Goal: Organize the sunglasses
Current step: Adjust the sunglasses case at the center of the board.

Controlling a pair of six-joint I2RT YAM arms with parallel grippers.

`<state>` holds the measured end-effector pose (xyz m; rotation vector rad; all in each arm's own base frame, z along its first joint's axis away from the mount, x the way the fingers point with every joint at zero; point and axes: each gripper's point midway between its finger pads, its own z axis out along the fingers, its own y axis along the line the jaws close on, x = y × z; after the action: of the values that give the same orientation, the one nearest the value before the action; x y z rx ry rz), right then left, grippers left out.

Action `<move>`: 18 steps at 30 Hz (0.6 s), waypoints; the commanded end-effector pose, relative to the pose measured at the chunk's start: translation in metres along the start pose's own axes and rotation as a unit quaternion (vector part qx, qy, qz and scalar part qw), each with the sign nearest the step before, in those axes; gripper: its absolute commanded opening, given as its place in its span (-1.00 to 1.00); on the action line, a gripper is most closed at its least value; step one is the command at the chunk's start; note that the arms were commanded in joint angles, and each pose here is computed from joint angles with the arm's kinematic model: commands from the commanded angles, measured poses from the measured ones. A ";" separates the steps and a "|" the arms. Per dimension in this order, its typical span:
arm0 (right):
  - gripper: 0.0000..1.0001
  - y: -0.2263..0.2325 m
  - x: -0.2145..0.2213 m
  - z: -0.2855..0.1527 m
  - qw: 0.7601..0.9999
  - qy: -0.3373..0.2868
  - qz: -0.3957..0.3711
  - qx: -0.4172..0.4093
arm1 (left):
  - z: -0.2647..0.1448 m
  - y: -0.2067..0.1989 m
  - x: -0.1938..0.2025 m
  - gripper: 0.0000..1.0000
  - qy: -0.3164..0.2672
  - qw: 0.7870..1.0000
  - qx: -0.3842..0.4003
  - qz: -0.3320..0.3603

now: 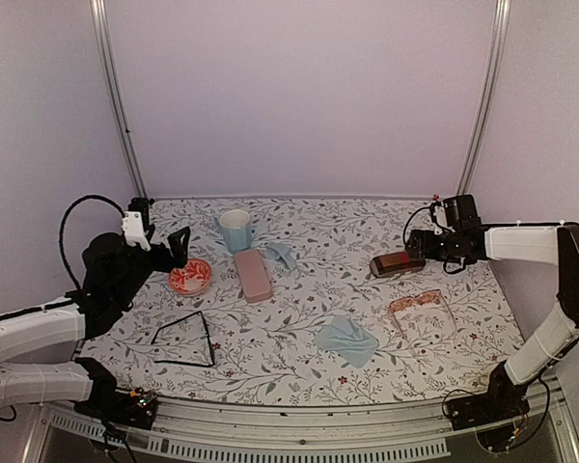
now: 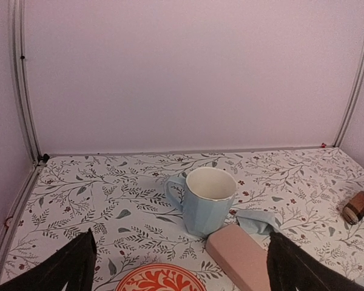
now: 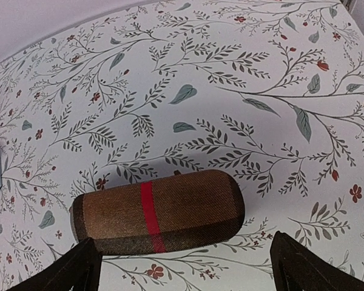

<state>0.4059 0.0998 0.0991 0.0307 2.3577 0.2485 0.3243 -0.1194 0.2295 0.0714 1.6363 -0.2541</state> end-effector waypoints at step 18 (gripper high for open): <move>0.98 -0.001 0.009 0.067 0.988 0.077 0.090 -0.100 | -0.007 -0.008 0.002 0.98 -0.011 1.000 0.013 -0.008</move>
<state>0.4439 0.0968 0.0463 0.1509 2.4825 0.4770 0.3213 -0.1244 0.2267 0.0768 1.6376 -0.2718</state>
